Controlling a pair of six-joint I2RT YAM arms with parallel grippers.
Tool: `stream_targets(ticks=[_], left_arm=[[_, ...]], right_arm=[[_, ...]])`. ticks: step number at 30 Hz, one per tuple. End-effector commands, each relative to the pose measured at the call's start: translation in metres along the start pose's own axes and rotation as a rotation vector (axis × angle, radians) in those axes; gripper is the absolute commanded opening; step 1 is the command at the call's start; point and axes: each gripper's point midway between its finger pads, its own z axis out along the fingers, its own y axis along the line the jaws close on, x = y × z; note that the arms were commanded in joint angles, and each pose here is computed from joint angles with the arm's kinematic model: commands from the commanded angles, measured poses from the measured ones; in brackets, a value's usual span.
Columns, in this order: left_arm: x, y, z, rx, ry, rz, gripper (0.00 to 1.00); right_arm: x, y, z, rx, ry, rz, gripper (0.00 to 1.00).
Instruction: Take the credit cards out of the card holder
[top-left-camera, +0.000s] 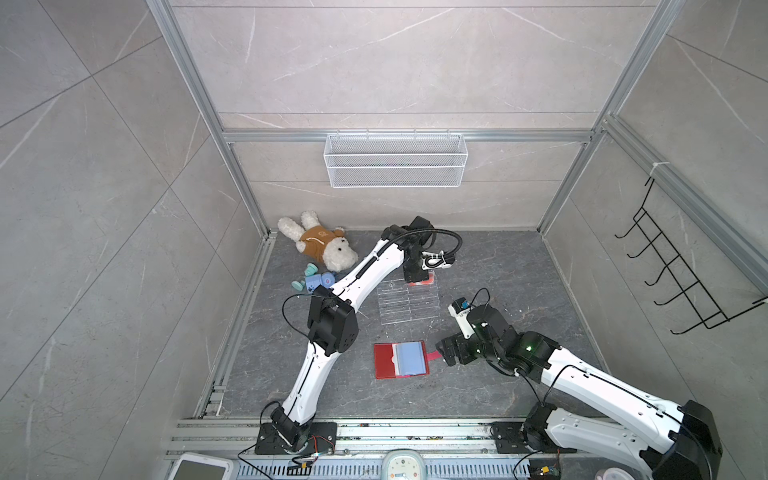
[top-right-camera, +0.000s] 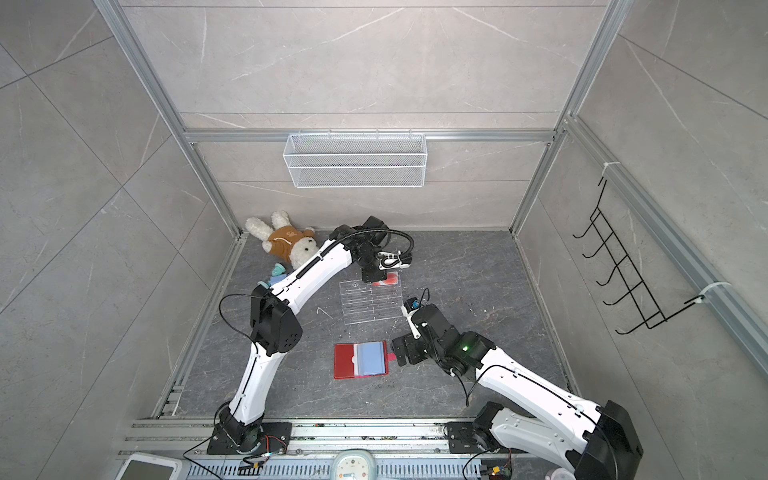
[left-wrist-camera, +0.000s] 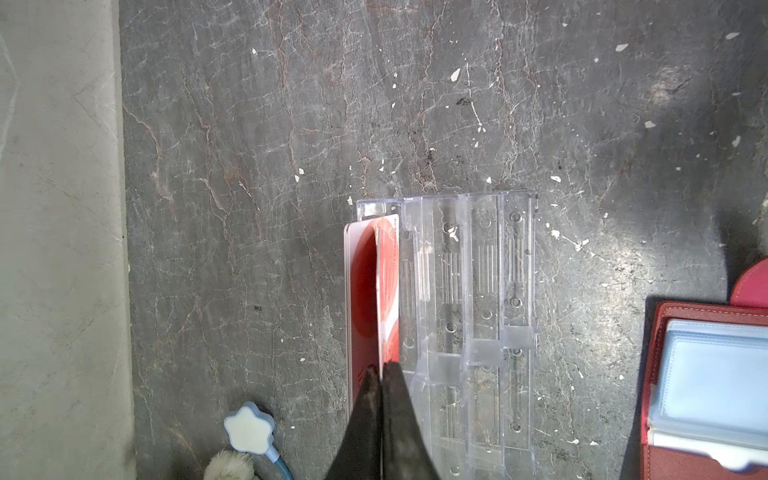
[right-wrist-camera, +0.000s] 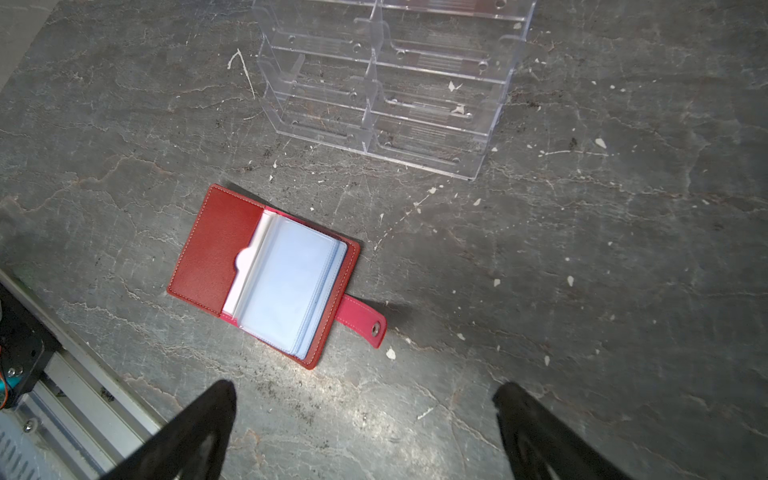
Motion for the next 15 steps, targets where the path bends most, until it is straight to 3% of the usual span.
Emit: stream_targets(ticks=[1,12,15], left_arm=[[-0.001,0.005,-0.005,-0.018,0.006,0.018,0.0],[0.001,0.006,-0.001,-0.023,0.025,0.002,0.0],[0.008,0.002,0.016,0.002,0.054,-0.001,0.0]], right_arm=[[-0.006,0.0,-0.001,0.005,-0.007,-0.004,1.0],[-0.005,0.0,-0.001,0.005,-0.003,-0.008,1.0],[-0.005,0.0,0.0,0.006,-0.003,-0.01,1.0]])
